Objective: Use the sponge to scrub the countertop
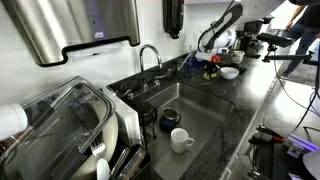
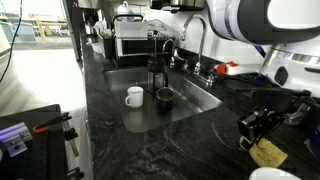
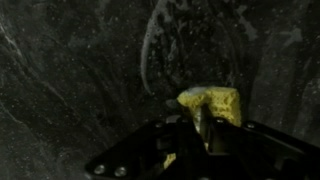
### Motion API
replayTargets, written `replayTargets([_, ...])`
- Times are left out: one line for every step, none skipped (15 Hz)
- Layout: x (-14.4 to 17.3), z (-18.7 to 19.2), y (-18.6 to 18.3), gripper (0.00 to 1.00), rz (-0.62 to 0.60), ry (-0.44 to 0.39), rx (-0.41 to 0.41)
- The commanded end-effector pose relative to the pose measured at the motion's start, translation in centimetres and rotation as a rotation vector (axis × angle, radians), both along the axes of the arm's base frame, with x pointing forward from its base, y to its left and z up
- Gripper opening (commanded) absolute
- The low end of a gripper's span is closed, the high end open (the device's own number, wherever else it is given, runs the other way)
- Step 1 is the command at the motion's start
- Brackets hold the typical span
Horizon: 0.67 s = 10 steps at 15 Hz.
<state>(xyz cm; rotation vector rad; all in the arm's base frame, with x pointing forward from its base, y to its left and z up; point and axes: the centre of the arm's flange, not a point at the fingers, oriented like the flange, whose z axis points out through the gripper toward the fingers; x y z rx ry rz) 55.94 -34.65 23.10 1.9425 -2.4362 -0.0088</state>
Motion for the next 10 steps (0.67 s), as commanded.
replayTargets([3.6,-3.6,1.3,0.03,0.06,-0.008,-0.001])
replayTargets([4.3,-3.6,1.6,0.03,0.075,-0.011,0.0])
replayTargets([4.9,-3.5,2.0,0.03,0.085,-0.016,-0.002])
replayTargets([5.3,-3.2,2.5,0.03,0.099,-0.021,-0.001])
replayTargets([5.4,-3.0,3.3,0.03,0.117,-0.03,-0.002])
replayTargets([5.3,-2.8,4.1,0.03,0.141,-0.038,0.002])
replayTargets([5.3,-2.6,4.9,0.03,0.165,-0.041,0.01])
replayTargets([5.0,-2.6,6.0,0.03,0.197,-0.045,0.022])
replayTargets([4.9,-2.5,6.8,0.03,0.227,-0.045,0.031])
replayTargets([4.4,-2.5,8.0,0.03,0.263,-0.042,0.042])
